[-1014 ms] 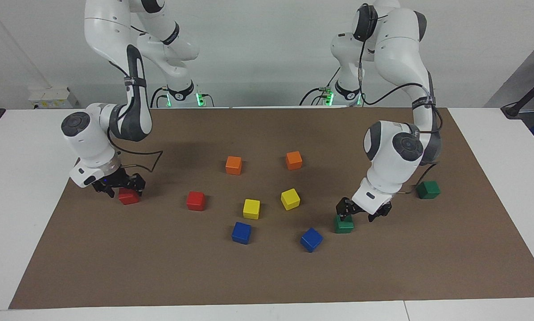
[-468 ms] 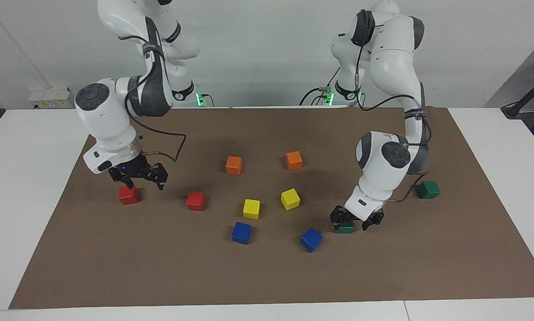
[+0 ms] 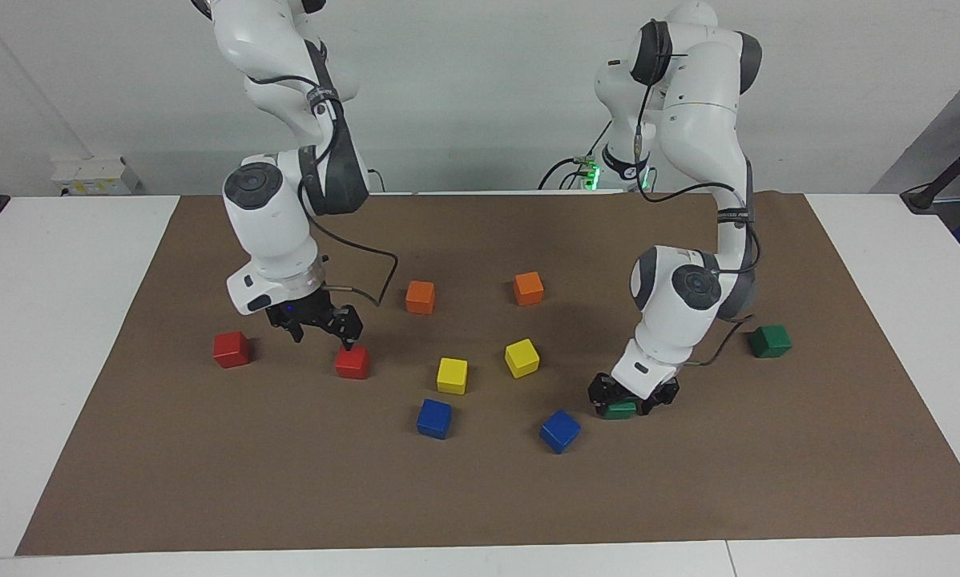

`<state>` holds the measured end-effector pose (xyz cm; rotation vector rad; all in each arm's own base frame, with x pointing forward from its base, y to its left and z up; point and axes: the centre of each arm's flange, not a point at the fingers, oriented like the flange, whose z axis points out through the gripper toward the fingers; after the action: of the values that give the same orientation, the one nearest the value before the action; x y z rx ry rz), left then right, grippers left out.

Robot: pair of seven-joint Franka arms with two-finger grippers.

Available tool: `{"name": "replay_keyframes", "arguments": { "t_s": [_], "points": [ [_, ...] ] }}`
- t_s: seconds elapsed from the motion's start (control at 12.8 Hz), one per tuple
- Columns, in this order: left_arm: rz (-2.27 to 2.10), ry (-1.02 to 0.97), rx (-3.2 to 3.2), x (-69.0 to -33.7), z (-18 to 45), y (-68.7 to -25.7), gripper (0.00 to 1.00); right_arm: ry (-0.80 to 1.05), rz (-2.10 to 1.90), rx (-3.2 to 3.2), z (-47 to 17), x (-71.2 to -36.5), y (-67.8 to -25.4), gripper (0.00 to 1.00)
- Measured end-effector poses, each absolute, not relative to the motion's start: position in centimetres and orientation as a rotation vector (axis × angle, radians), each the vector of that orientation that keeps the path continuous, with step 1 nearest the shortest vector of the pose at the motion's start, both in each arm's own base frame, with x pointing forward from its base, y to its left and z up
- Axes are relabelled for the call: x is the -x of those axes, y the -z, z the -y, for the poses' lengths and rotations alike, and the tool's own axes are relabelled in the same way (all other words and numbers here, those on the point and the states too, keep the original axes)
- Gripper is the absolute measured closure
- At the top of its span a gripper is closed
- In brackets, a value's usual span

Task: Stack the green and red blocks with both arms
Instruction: 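Grasp the other green with the left gripper while the right gripper grasps red, then carry the green outward with the left gripper while the right gripper carries red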

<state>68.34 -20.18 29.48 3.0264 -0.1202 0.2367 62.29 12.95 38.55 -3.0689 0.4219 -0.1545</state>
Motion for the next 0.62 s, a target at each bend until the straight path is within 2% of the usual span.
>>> {"name": "replay_keyframes", "arguments": {
  "t_s": [0.08, 0.39, 0.62],
  "points": [
    [0.119, -0.237, -3.026, -68.3, 20.3, -29.5, 0.45, 0.159, -0.421, 3.068, -13.2, -62.4, -38.0, 0.00],
    [0.081, -0.224, -3.030, -68.3, 20.3, -29.6, 0.45, 0.178, -0.424, 3.065, -13.0, -61.9, -34.6, 0.00],
    [-0.009, -0.191, -3.053, -69.7, 16.6, -32.6, 0.45, 0.158, -0.425, 3.071, -12.9, -61.4, -33.0, 0.00]
  ]
}}
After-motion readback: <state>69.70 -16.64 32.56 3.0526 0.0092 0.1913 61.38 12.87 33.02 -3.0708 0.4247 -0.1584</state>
